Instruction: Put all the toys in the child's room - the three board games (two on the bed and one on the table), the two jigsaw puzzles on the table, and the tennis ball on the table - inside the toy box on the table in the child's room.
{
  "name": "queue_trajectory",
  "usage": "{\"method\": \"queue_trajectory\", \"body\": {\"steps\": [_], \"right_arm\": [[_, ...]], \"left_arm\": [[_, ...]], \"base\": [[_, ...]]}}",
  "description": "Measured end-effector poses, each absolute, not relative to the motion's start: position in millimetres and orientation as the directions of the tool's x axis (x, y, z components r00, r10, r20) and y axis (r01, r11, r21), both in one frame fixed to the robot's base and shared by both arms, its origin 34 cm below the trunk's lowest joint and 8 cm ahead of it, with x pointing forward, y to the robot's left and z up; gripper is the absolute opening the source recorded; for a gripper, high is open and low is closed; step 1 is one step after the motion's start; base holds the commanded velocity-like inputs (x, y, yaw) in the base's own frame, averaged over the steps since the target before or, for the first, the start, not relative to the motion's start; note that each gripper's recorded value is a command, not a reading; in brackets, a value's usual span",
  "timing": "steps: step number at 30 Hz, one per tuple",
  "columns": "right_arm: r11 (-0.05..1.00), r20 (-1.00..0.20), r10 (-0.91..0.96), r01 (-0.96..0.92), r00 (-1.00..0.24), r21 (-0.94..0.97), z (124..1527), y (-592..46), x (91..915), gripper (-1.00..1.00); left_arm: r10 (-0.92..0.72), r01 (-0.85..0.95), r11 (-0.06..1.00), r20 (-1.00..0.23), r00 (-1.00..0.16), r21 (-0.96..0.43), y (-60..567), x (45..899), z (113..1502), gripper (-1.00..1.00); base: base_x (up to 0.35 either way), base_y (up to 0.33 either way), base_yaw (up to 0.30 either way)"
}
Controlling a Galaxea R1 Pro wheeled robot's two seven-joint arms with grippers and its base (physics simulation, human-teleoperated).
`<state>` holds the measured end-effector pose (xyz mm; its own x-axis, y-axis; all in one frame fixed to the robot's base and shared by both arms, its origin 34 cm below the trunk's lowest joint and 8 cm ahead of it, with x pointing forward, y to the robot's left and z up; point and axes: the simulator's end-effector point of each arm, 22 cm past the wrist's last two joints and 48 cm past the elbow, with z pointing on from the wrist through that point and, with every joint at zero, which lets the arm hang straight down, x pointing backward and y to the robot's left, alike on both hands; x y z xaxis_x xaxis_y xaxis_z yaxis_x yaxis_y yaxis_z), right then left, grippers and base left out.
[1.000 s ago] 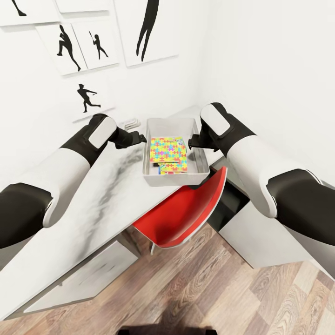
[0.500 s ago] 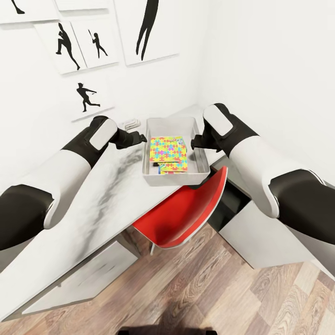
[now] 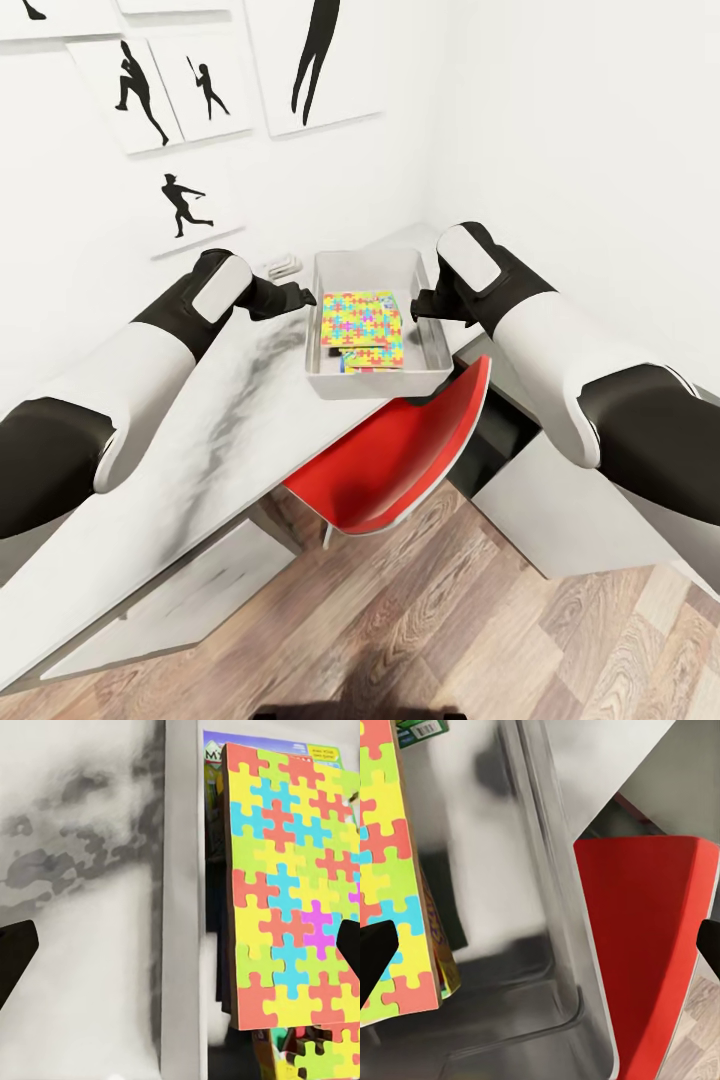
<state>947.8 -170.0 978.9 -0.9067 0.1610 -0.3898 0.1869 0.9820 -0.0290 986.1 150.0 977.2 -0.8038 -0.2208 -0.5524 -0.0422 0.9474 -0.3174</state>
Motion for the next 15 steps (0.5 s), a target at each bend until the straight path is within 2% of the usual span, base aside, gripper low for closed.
{"method": "queue_trajectory", "body": {"steps": [15], "right_arm": [[0.982, -0.39, 0.16, 0.186, -0.907, -0.03, 973, -170, 950, 1.0]], "left_arm": [[-0.221, -0.044, 0.947, -0.547, -0.808, -0.317, 150, 986, 966, 1.0]], "base": [[0.0, 0.0, 0.0]]}}
